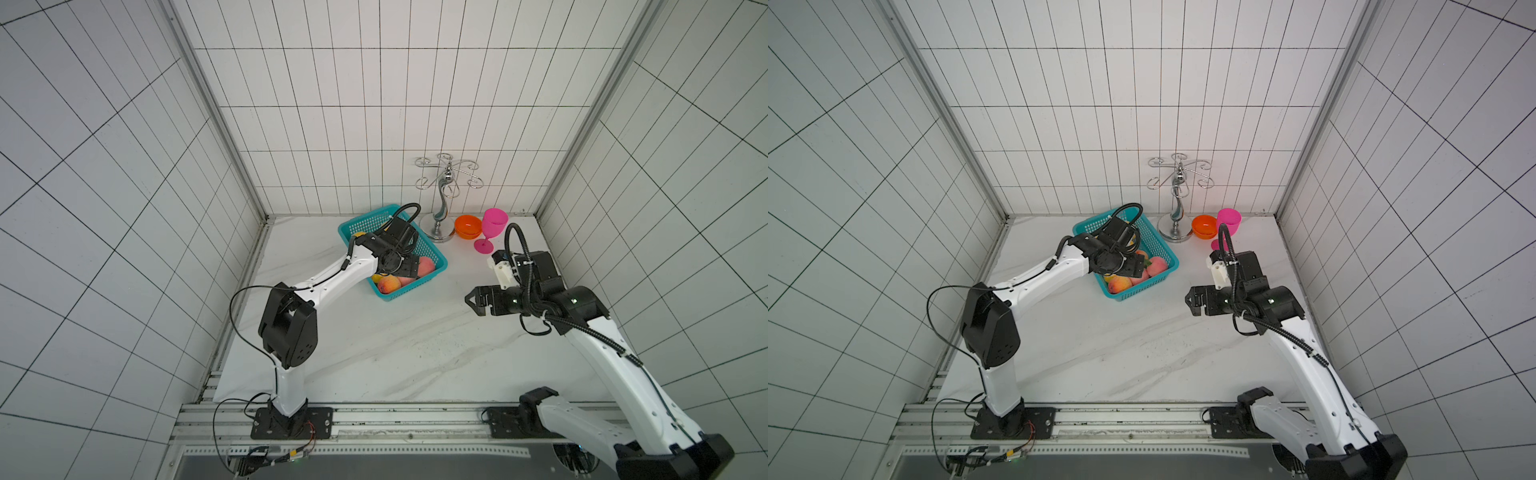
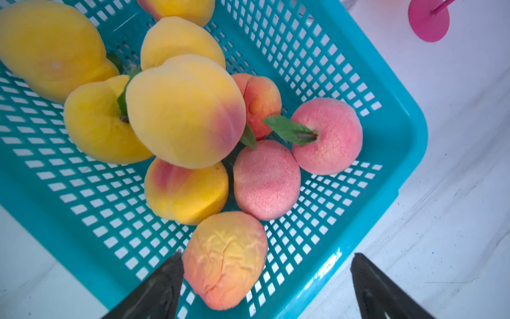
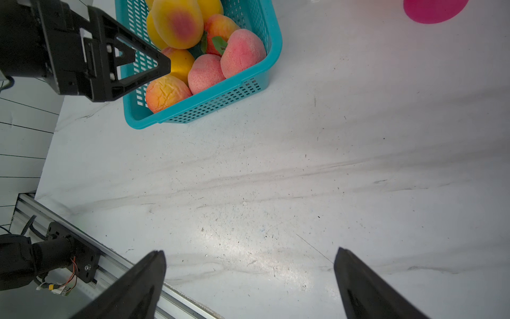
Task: Put the peaches into the basket
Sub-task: Place the peach in the basket.
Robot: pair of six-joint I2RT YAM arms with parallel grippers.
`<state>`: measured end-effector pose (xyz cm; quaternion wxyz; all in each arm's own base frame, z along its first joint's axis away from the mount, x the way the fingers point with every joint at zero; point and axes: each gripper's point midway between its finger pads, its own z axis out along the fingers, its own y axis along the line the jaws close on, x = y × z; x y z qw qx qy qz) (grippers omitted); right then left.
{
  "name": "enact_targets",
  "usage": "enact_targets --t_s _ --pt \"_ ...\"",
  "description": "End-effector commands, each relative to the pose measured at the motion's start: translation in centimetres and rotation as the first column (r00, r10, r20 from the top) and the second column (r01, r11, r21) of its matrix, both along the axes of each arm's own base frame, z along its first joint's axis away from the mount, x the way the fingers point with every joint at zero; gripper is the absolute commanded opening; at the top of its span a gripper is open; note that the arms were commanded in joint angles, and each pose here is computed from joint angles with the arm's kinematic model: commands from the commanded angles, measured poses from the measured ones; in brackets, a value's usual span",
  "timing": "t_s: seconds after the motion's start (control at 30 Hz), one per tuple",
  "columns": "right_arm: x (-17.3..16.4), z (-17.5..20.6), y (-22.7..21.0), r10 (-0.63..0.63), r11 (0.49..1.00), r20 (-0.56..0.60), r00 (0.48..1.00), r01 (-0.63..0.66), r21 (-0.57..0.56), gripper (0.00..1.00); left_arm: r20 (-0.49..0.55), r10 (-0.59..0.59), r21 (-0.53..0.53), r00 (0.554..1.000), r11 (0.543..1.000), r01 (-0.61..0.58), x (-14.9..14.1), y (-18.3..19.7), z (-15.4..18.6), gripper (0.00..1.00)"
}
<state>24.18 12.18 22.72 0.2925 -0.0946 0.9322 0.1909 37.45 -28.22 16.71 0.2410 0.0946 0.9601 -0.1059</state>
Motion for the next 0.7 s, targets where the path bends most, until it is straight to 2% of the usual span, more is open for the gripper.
enact_targets --t_s 0.0,0.3,0.5,0.67 --pt "-1.2 -1.0 -0.4 0.016 1.0 -0.02 1.0 -0.016 -0.008 0.99 0.044 0.047 0.023 0.998 0.999 -0.048 -1.6 1.7 2.4 0.93" --pt "-2.3 -1.7 -0.4 0.023 1.0 -0.016 1.0 -0.022 0.02 0.99 0.055 0.107 0.028 0.993 0.994 -0.109 -7.4 4.4 4.2 0.93" --pt "-2.5 -0.7 -1.3 -0.028 1.0 0.024 0.999 0.028 0.009 0.99 0.06 0.133 -0.008 0.989 0.991 -0.132 -9.9 6.4 4.9 0.94" --pt "-2.4 0.2 -2.5 -0.102 0.995 0.06 0.993 0.103 -0.006 0.99 0.089 0.135 0.005 0.987 0.991 -0.136 -11.3 8.6 5.1 0.95"
